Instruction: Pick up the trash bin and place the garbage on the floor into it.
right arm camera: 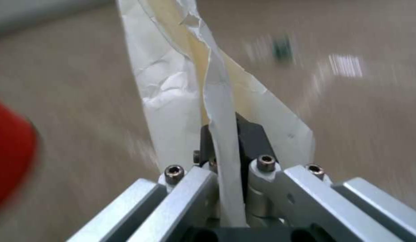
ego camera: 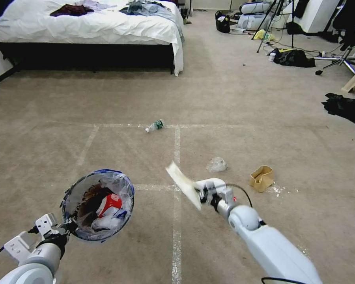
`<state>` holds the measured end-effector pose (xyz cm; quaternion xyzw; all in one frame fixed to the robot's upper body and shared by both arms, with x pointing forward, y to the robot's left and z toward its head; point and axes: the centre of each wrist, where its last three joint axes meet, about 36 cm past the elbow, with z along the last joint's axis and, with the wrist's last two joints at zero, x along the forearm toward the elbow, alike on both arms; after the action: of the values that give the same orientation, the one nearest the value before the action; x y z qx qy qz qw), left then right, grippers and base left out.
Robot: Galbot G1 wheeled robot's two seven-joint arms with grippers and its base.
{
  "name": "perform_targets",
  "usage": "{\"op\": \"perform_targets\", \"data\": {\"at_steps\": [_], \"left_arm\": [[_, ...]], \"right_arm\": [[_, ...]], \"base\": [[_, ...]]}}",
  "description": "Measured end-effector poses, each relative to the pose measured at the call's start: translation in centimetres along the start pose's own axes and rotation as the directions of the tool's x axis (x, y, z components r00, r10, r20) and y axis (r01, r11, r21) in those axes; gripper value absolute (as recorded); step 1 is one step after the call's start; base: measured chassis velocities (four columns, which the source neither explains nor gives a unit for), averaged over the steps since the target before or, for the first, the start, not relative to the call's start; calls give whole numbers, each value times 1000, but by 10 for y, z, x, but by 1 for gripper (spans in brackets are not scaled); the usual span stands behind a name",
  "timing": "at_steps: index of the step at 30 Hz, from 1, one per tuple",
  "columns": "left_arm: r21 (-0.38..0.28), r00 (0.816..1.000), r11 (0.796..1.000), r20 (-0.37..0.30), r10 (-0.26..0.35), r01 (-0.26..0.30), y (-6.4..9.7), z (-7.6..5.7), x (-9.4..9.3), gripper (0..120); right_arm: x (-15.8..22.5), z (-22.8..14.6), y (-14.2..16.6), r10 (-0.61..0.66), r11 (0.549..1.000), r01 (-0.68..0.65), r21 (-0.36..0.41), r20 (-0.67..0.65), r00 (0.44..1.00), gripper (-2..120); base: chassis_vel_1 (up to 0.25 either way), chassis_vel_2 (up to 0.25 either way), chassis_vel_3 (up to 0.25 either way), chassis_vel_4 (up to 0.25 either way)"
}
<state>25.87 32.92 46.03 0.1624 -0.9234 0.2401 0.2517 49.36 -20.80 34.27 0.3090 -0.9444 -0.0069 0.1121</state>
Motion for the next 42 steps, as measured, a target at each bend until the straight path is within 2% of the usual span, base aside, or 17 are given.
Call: {"op": "perform_targets", "data": {"at_steps": [1, 4, 5, 6, 7, 8, 10, 11, 14, 16, 17, 18, 20, 21, 23, 29, 42], "left_arm": [[0, 1000, 1000, 0, 0, 0, 0, 0, 0, 0], [-4, 1000, 1000, -6, 6, -6, -2, 0, 2, 0], [-4, 1000, 1000, -6, 6, -6, -2, 0, 2, 0], [-7, 1000, 1000, -9, 11, -11, -4, 0, 4, 0], [-8, 1000, 1000, -10, 13, -13, -5, 0, 5, 0], [-8, 1000, 1000, -10, 13, -13, -5, 0, 5, 0], [-10, 1000, 1000, -11, 15, -15, -6, 0, 5, 0], [-10, 1000, 1000, -11, 15, -15, -6, 0, 5, 0], [-10, 1000, 1000, -10, 16, -16, -6, -1, 6, 0], [-10, 1000, 1000, -10, 16, -16, -6, -1, 6, 0], [-10, 1000, 1000, -9, 16, -16, -7, -1, 6, 0], [-10, 1000, 1000, -9, 16, -16, -7, -1, 6, 0], [-9, 1000, 1000, -4, 17, -17, -7, -2, 5, 0], [-9, 1000, 1000, -4, 17, -17, -7, -2, 5, 0], [-7, 1000, 1000, -2, 18, -18, -7, -3, 5, 0], [-4, 1000, 1000, -1, 18, -18, -6, -4, 3, 0], [3, 1000, 1000, -1, 19, -19, -5, -5, 2, 0]], "right_arm": [[0, 0, 0, 0, 1000, 0, 0, 0, 1000, 0], [-9, -37, 15, -93, 996, 90, 23, 156, 983, 0], [-9, -37, 15, -93, 996, 90, 23, 156, 983, 0], [-17, -65, 31, -178, 984, 173, 43, 264, 948, 0], [-21, -80, 41, -223, 974, 219, 49, 314, 923, 0], [-21, -80, 41, -223, 974, 219, 49, 314, 923, 0], [-30, -112, 67, -332, 939, 339, 60, 419, 845, 0], [-30, -112, 67, -332, 939, 339, 60, 419, 845, 0], [-39, -137, 98, -453, 873, 482, 76, 492, 743, 0], [-40, -139, 103, -470, 861, 503, 76, 499, 728, 0], [-43, -144, 119, -523, 819, 568, 81, 511, 682, 0], [-43, -144, 119, -523, 819, 568, 81, 511, 682, 0], [-48, -141, 140, -597, 757, 648, 87, 497, 630, 0], [-48, -141, 140, -597, 757, 648, 87, 497, 630, 0], [-54, -125, 149, -634, 726, 683, 83, 464, 618, 0], [-67, -86, 165, -670, 701, 710, 68, 404, 623, 0], [-78, -46, 171, -677, 712, 698, 74, 338, 654, 0]], "base": [[0, 0, 0, 0], [0, 0, 0, 0], [0, 0, 0, 0], [0, 0, 0, 0], [0, 0, 0, 0], [0, 0, 0, 0], [0, 0, 0, 0], [0, 0, 0, 0], [0, 0, 0, 0], [0, 0, 0, 0], [0, 0, 0, 0], [0, 0, 0, 0], [0, 0, 0, 0], [0, 0, 0, 0], [0, 0, 0, 0], [0, 0, 0, 0], [0, 0, 0, 0]]}}
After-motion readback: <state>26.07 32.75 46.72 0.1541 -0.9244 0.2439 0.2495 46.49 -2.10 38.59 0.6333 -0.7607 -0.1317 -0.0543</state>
